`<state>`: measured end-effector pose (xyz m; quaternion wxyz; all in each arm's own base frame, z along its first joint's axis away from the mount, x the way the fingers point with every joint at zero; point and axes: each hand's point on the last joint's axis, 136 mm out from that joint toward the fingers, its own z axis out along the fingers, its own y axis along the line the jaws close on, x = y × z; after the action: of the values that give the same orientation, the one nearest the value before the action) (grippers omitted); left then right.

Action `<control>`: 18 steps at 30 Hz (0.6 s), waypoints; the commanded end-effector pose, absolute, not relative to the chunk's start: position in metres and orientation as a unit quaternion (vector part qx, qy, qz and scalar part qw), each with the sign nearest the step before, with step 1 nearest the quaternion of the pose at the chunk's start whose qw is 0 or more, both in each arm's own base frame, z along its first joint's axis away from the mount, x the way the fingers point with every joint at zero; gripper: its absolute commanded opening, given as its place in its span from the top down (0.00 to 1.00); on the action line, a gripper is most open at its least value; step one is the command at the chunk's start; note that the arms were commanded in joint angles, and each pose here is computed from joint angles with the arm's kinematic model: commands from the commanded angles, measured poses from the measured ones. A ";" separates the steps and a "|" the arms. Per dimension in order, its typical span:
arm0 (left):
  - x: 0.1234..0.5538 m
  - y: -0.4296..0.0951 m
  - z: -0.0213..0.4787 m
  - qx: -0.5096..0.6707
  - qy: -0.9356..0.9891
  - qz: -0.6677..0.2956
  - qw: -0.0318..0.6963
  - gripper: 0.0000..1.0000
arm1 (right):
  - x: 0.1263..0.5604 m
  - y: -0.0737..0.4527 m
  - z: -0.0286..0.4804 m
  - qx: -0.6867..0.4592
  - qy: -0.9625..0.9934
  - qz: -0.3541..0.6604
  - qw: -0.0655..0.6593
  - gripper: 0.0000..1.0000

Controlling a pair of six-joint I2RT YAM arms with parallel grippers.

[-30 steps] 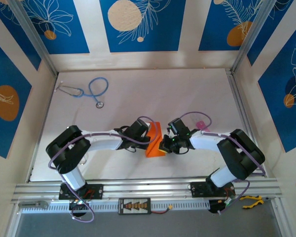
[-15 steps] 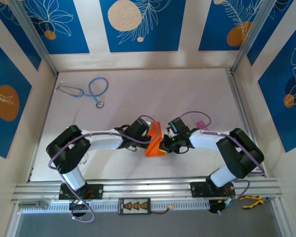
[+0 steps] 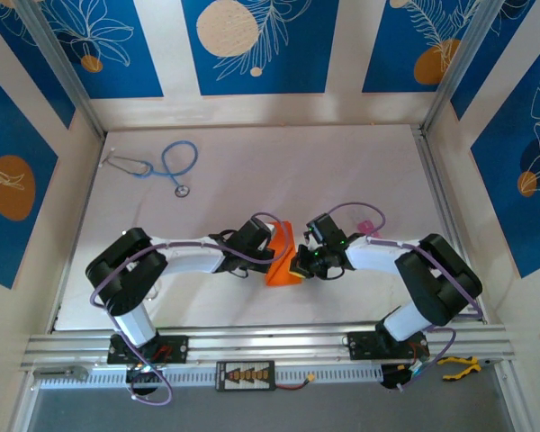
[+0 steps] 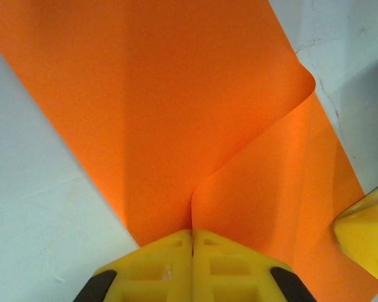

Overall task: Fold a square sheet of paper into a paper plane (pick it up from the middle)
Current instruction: Fold the triangle a second time at the center of the table.

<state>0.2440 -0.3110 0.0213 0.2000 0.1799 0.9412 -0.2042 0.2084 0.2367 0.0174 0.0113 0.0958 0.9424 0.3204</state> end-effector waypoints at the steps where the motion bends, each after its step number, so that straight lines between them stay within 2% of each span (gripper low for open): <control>1: 0.242 -0.301 0.014 0.172 0.947 -0.191 0.192 1.00 | 0.224 0.252 0.047 0.084 0.926 0.367 0.036 1.00; 9: 0.244 -0.307 0.016 0.177 0.945 -0.195 0.193 1.00 | 0.239 0.277 0.068 0.068 0.907 0.414 0.046 1.00; 18: 0.245 -0.306 0.017 0.177 0.945 -0.195 0.194 1.00 | 0.237 0.286 0.041 0.078 0.913 0.400 0.015 1.00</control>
<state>0.2442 -0.3100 0.0209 0.1993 0.1791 0.9418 -0.2029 0.2405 0.2816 0.0490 0.0335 0.0735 0.9120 0.4021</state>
